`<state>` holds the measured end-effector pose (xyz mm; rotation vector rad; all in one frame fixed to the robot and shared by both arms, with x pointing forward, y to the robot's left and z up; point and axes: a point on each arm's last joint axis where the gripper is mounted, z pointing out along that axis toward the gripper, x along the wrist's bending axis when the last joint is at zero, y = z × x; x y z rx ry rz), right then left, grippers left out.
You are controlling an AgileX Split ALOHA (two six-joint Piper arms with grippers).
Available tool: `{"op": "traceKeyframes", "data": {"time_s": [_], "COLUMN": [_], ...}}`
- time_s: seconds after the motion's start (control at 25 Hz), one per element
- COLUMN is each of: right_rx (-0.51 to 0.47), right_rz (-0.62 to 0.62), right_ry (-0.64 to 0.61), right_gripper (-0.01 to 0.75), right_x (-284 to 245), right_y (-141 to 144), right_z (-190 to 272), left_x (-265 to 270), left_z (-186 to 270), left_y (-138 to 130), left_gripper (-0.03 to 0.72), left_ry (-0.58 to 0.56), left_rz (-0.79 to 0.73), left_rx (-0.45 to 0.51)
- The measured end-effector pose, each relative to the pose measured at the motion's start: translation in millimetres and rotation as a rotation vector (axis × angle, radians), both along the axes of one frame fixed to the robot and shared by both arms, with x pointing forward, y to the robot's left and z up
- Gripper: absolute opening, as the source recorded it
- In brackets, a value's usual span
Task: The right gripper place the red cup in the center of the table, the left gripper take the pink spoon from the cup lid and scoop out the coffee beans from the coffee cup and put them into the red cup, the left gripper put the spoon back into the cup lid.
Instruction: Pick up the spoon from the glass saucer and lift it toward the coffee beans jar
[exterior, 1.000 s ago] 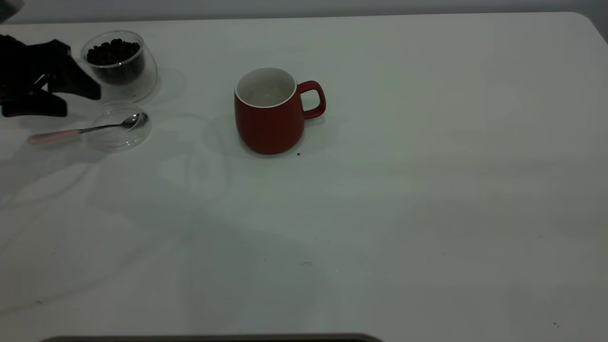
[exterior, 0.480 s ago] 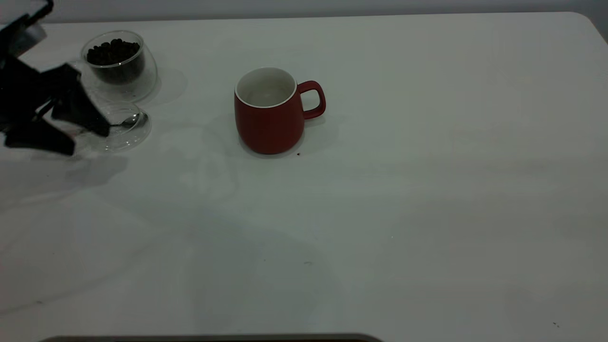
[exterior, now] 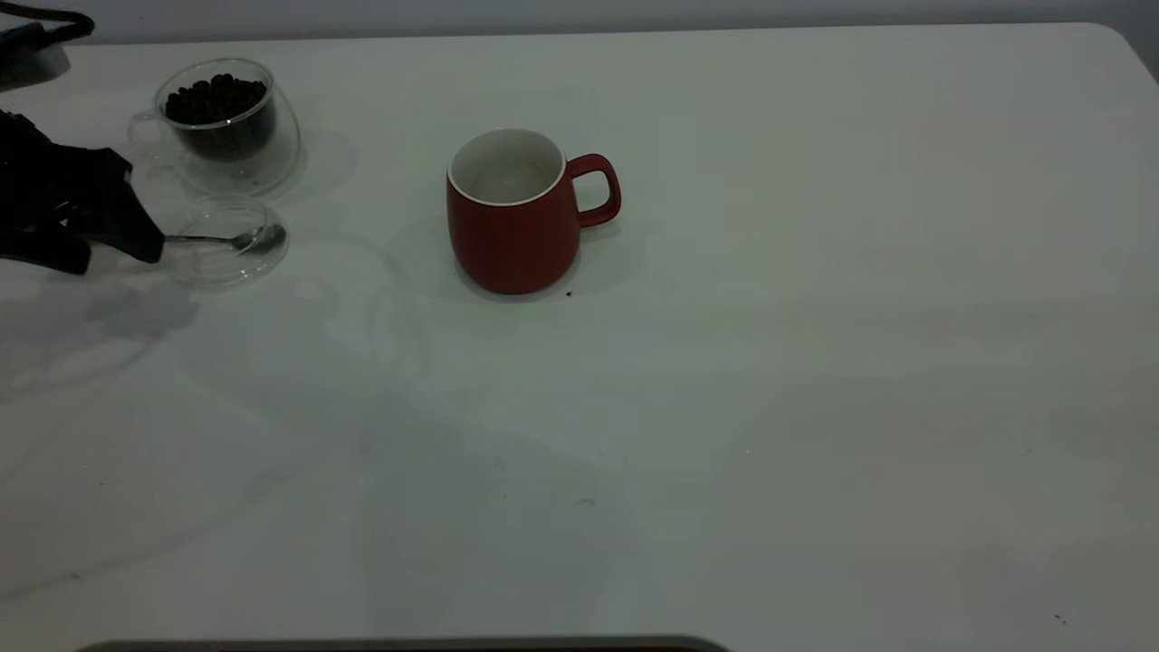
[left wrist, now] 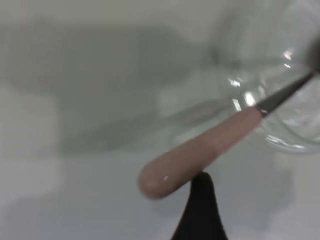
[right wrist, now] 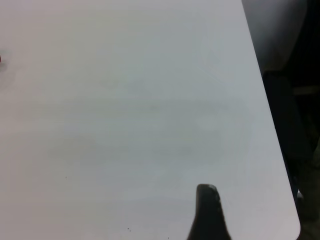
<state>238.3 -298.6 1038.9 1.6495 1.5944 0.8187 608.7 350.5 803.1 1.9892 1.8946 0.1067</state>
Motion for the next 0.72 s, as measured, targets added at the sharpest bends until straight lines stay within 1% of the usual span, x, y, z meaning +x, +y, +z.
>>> {"op": "traceKeyframes", "data": {"time_s": [0.08, 0.12, 0.28, 0.4, 0.52, 0.6, 0.72], "right_rx": [0.0, 0.0, 0.0, 0.0, 0.0, 0.0, 0.0], "right_rz": [0.0, 0.0, 0.0, 0.0, 0.0, 0.0, 0.0], "right_ry": [0.0, 0.0, 0.0, 0.0, 0.0, 0.0, 0.0], "right_gripper": [0.588, 0.588, 0.588, 0.588, 0.588, 0.588, 0.588], "right_x": [0, 0, 0, 0, 0, 0, 0], "right_y": [0, 0, 0, 0, 0, 0, 0], "right_z": [0, 0, 0, 0, 0, 0, 0], "left_x": [0, -1, -7, -8, -9, -11, -17], "left_z": [0, 0, 10, 28, 45, 53, 57], "left_y": [-1, -3, -15, -17, -3, 13, 39], "left_gripper": [0.669, 0.667, 0.667, 0.667, 0.667, 0.667, 0.667], "left_ry": [0.0, 0.012, 0.062, 0.057, 0.06, 0.077, 0.104], "left_rz": [-0.017, -0.026, -0.073, -0.076, -0.025, 0.024, 0.075], "left_rx": [-0.005, -0.028, -0.161, -0.242, -0.339, -0.405, -0.44]}}
